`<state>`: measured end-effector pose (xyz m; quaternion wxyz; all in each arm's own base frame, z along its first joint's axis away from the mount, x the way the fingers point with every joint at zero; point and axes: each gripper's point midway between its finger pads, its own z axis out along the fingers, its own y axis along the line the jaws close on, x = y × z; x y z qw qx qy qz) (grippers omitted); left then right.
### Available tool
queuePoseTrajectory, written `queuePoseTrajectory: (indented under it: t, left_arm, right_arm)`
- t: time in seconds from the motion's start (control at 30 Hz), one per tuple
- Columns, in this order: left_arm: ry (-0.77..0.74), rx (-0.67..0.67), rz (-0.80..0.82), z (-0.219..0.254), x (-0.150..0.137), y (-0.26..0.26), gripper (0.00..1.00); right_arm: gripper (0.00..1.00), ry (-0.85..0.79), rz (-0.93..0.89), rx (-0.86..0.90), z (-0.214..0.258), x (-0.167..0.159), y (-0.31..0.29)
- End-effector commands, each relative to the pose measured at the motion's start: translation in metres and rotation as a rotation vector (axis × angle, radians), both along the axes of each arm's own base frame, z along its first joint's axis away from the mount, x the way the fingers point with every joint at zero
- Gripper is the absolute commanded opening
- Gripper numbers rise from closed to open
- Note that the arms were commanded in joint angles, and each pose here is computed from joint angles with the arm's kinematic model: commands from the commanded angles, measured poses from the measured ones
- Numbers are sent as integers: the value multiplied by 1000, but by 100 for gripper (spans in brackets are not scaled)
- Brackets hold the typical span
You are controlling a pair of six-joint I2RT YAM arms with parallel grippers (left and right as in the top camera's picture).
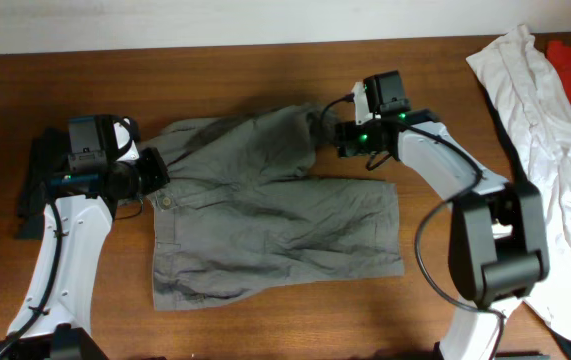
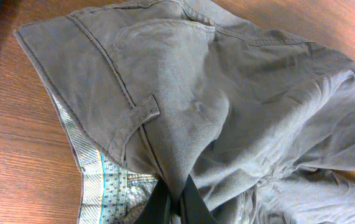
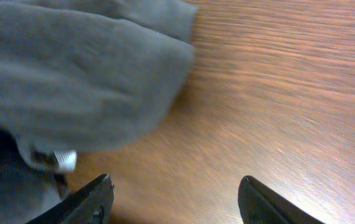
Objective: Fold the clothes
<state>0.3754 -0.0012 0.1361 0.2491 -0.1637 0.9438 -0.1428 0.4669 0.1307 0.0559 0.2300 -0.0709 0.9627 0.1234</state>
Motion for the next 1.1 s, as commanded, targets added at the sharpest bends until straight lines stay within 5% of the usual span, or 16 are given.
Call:
queuePoseTrajectory:
  t: [0.0,0.23,0.4,0.47,0.53,0.63,0.83,1.07]
  left_arm:
    - [-12,13,5,4,2,4,1]
    - [-12,13,5,4,2,4,1]
    - [-12,13,5,4,2,4,1]
    - [-12,13,5,4,2,4,1]
    - [-12,13,5,4,2,4,1]
    - [-11,13,5,4,2,3,1]
    - [-9,13,5,4,1,4,1]
    - [-1,42,23,2,0,9,1]
  right_arm:
    - [73,37,97,170,-17,-2,35]
    - [79,-29,146,252,-16,13,52]
    - [71,-49,152,260,-13,16,53]
    - [57,-45,152,260,-17,16,54]
    - [29,-36,151,259,-21,16,54]
    - [4,-27,149,256,-26,15,53]
    - [4,-70,59,180,-6,28,18]
    - [11,-270,-182,-1,122,57,-99]
